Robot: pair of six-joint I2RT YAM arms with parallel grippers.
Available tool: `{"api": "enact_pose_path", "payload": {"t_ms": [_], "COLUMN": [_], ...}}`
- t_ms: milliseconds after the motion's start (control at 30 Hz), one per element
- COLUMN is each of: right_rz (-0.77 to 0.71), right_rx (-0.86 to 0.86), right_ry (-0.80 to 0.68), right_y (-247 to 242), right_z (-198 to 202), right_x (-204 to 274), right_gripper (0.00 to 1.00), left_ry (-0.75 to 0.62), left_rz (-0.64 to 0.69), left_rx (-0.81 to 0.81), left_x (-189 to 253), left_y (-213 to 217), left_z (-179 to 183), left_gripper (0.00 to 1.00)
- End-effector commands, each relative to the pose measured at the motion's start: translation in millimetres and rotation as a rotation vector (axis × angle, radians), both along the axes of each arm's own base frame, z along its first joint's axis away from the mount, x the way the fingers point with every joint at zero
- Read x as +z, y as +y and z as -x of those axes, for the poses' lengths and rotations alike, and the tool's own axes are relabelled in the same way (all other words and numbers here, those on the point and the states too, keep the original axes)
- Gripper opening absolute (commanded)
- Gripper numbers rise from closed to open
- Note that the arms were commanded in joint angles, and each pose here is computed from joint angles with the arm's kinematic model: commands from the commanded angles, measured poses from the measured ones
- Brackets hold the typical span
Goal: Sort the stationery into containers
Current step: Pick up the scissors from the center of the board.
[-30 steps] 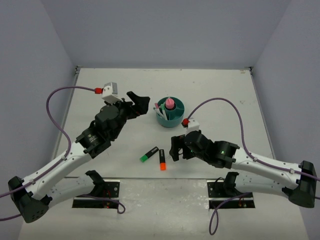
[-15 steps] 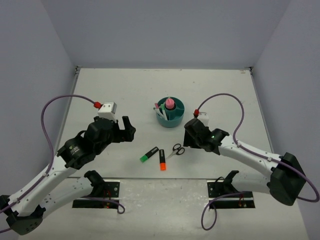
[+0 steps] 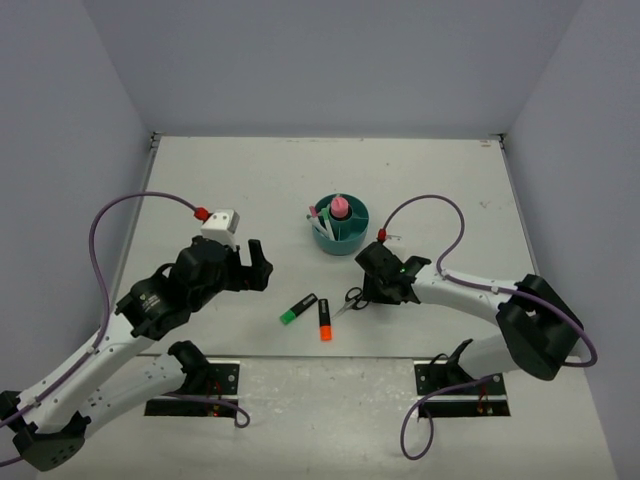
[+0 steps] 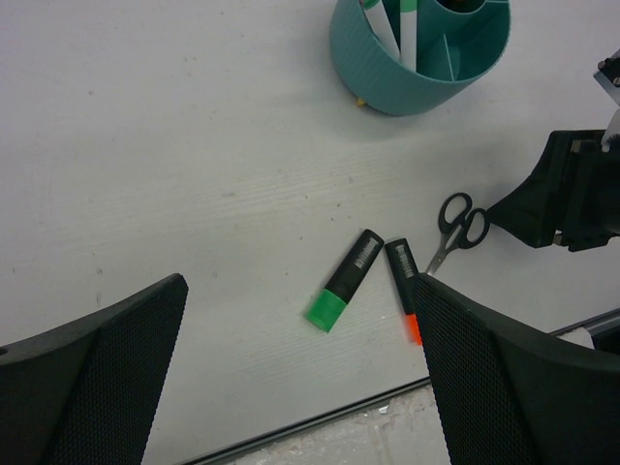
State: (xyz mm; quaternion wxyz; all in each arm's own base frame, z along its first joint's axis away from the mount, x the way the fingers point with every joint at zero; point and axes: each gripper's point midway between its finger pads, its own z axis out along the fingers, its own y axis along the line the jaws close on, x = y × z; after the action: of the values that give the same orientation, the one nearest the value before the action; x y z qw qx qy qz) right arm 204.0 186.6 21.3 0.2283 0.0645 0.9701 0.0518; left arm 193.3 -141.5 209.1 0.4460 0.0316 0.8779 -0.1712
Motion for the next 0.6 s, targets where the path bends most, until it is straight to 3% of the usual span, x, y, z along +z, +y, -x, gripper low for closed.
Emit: {"api": "enact_pose_path", "payload": {"t_ms": [0, 400, 567], "right_rz": [-0.105, 0.025, 0.056], "right_rx": [-0.022, -0.026, 0.008], "right_ry": [-0.047, -0.008, 0.032], "right_y": [18.4, 1.1, 3.6], "right_z": [-9.8, 0.5, 2.1], "right_x": [9.2, -6.9, -19.1], "right_gripper": [0.48, 0.43, 0.36], "left_ry": [-0.012, -0.031, -0.032], "left_rz": [-0.016, 0.0, 0.001], "left_rx": [-0.035, -0.028, -0.025], "left_x": [0.0, 5.1, 5.7], "left_y": [0.3, 3.1, 3.9], "left_z": [2.6, 4.2, 4.5], "left_gripper": [1.0, 1.0, 1.0]}}
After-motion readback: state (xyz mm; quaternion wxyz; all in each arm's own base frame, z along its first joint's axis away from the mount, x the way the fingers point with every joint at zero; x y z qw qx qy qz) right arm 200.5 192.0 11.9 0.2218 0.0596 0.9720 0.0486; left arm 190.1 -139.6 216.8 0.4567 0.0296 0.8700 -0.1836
